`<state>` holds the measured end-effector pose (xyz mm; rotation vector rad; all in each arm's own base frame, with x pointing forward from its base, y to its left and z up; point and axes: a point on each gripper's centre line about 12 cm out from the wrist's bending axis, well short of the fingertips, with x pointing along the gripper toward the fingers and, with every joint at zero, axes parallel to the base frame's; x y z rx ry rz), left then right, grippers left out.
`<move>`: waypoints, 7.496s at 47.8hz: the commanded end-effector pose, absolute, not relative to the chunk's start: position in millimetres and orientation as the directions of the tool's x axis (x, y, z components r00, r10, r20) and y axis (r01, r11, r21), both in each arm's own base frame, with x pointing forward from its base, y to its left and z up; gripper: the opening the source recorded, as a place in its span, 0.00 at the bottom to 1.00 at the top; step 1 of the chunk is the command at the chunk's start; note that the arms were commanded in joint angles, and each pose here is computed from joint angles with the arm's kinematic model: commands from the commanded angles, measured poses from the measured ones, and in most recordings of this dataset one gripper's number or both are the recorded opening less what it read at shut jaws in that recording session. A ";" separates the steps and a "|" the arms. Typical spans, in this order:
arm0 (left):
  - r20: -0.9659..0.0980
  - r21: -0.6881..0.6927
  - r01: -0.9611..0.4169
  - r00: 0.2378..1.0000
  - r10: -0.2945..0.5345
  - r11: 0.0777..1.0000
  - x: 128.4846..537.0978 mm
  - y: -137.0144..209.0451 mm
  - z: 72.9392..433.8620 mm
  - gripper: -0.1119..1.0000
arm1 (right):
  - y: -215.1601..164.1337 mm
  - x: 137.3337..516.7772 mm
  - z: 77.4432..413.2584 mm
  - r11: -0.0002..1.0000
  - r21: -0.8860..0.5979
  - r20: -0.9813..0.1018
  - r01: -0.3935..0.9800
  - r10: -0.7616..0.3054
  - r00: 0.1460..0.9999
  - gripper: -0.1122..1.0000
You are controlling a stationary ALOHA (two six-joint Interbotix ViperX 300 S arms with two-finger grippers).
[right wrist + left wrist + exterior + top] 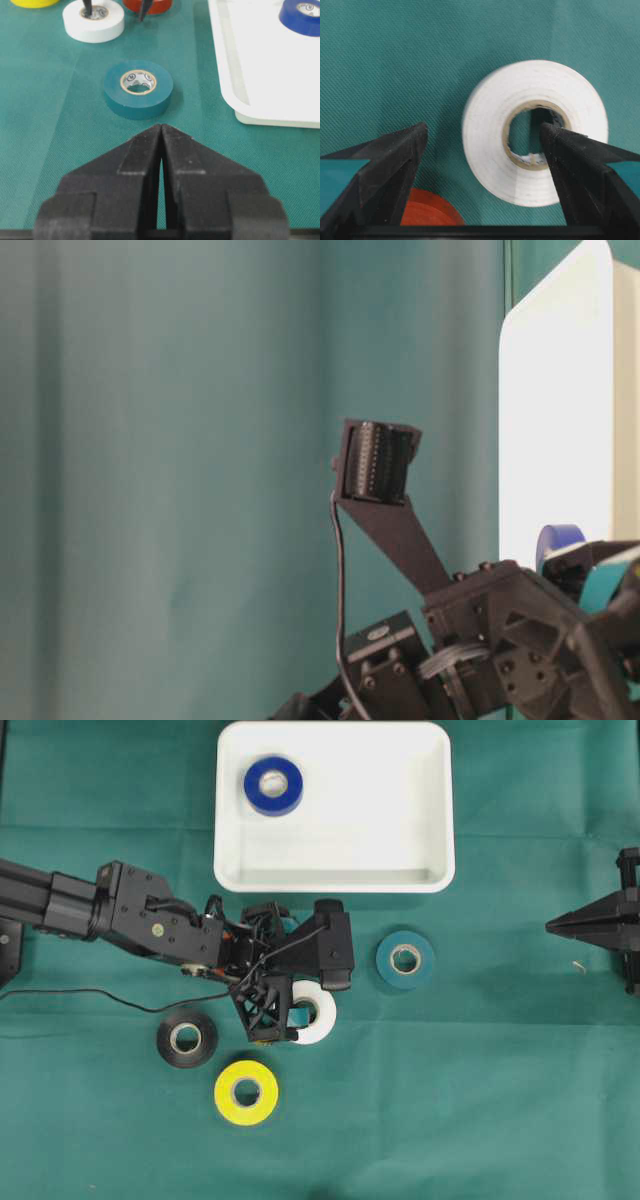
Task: Put the tape into the white case with the left arm.
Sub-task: 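Move the left gripper to the white tape roll and grasp it, then lift the white roll and place it in the white case, then open the left gripper and withdraw it from the case, then move the left gripper to the yellow tape roll and grasp it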
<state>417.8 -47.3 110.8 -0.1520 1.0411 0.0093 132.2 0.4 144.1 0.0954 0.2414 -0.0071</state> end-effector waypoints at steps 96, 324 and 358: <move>-0.816 -0.084 -0.117 0.578 -0.001 0.990 426.8 5.4 205.4 0.34 | 0.2 134.0 148.0 0.996 0.092 -0.230 0.018 0.004 0.973 0.02; -0.541 0.047 0.111 0.838 -0.068 0.993 274.5 -22.3 193.9 0.89 | 0.2 133.9 148.2 0.995 0.094 -0.229 0.018 0.004 0.974 0.02; -0.545 0.047 0.281 0.811 -0.211 0.958 276.2 -72.2 189.3 0.88 | 0.2 133.7 147.6 0.995 0.094 -0.230 0.019 0.004 0.973 0.02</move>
